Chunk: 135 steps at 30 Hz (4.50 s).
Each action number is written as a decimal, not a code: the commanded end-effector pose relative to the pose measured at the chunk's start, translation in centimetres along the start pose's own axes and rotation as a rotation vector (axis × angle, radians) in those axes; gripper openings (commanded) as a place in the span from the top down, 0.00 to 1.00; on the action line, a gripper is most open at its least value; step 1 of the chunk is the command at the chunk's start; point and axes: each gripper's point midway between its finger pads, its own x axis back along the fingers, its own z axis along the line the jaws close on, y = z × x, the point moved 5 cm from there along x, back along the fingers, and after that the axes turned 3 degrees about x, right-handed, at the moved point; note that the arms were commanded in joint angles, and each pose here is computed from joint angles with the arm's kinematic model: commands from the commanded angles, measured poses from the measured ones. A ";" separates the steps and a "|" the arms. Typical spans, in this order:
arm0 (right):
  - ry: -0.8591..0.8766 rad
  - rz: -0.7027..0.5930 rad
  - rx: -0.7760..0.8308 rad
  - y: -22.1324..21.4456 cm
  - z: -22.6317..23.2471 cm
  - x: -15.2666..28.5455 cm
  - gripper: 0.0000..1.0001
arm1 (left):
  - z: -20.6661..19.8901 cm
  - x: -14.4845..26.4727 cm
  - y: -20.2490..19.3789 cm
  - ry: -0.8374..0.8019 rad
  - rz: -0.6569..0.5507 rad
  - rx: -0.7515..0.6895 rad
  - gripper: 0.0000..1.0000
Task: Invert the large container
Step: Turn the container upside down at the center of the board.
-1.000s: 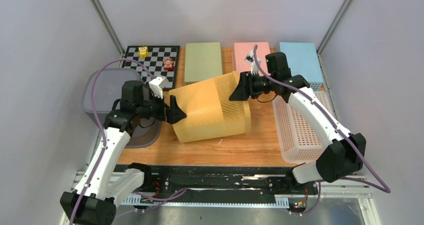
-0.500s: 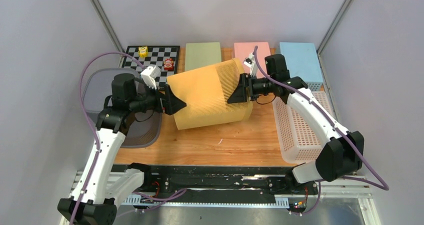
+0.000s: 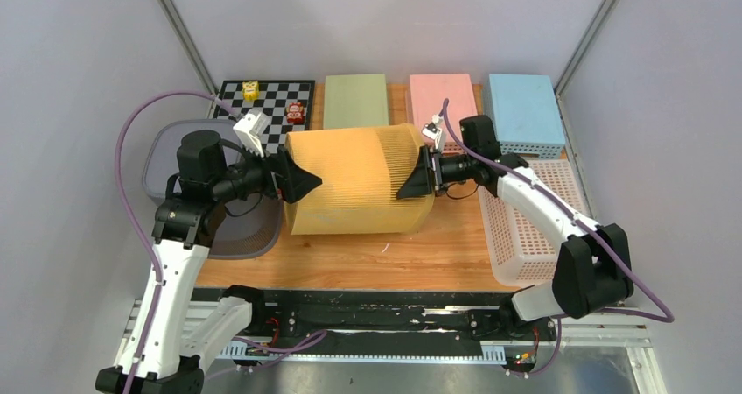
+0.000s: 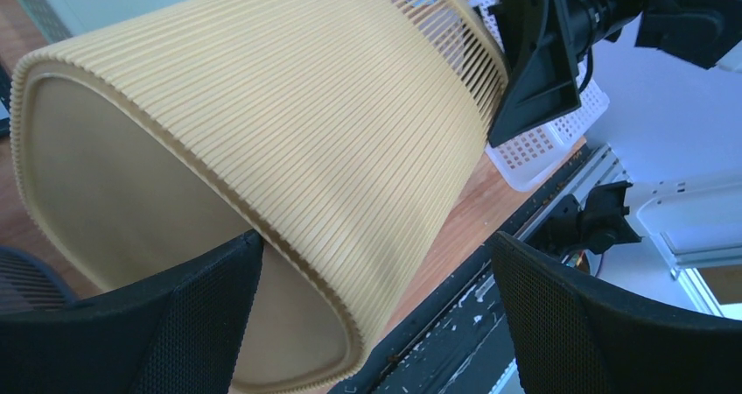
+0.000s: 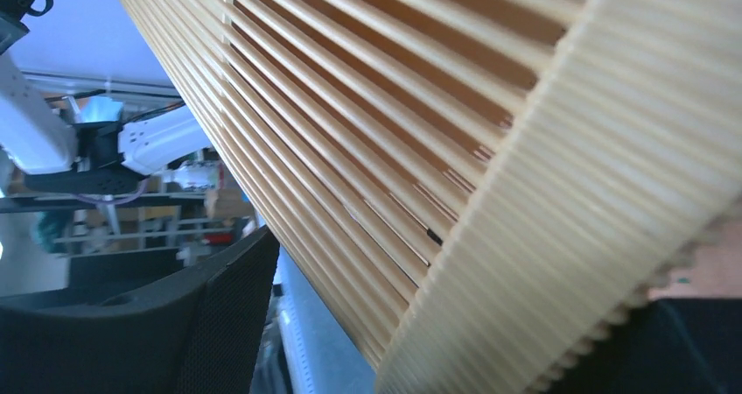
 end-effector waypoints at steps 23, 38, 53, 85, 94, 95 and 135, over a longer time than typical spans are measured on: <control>0.332 0.187 0.307 -8.3 2.3 -1.0 0.24 | -5.1 1.8 2.7 -0.221 -0.070 -0.044 0.00; 0.211 0.177 0.407 -7.9 -1.0 0.0 0.00 | -6.0 0.7 3.3 -0.278 -0.048 -0.095 0.00; 0.031 0.339 0.504 -9.4 -4.9 1.2 0.00 | -6.8 -1.4 3.2 -0.339 0.005 -0.172 0.00; -0.149 0.488 0.598 -8.4 -7.9 5.2 0.00 | -10.0 -9.2 0.0 -0.520 0.235 -0.345 0.00; -0.023 0.386 0.628 -8.4 -7.1 5.1 0.00 | -11.4 -9.6 1.2 -0.583 0.217 -0.348 0.00; -0.016 0.346 0.618 -7.9 -7.1 5.3 0.00 | -11.4 -9.7 1.1 -0.585 0.217 -0.343 0.00; 0.395 0.236 0.218 -7.8 -6.6 1.7 0.00 | -8.7 -7.4 -1.9 -0.479 0.308 -0.494 0.00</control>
